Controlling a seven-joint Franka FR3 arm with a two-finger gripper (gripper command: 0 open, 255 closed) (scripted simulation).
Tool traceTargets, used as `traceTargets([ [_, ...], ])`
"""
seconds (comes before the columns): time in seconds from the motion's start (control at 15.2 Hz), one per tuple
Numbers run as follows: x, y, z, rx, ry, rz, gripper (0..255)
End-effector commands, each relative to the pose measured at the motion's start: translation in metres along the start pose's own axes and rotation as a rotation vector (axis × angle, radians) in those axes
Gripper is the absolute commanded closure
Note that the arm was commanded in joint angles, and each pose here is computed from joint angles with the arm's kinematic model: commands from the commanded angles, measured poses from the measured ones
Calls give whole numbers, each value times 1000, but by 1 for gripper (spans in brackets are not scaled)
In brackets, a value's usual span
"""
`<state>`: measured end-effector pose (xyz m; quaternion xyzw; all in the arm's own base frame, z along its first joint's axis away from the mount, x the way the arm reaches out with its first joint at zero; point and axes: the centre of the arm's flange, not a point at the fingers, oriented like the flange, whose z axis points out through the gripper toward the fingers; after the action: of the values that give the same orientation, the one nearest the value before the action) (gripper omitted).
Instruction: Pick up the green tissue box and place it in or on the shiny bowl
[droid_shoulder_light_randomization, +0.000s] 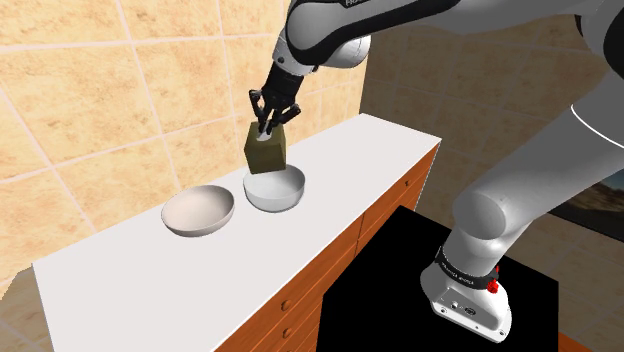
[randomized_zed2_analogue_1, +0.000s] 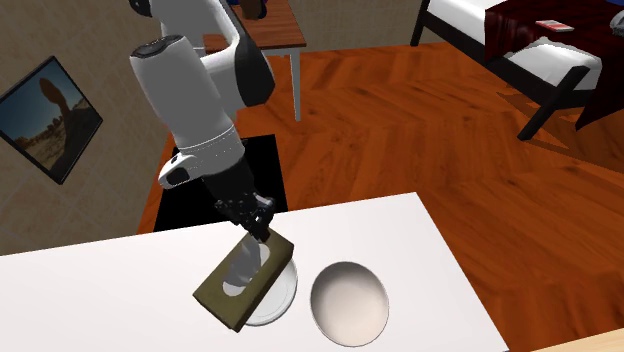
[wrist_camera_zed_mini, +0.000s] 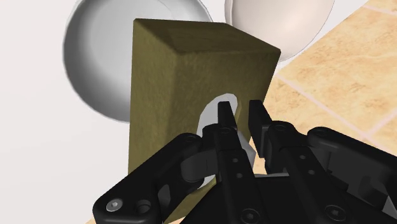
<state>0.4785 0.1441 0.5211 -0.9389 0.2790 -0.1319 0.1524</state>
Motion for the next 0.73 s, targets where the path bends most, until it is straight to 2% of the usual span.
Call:
traceTargets([
  [0.0, -2, 4, 10, 0, 1, 0, 255],
  [0.66, -11, 23, 58, 0, 1, 0, 255],
])
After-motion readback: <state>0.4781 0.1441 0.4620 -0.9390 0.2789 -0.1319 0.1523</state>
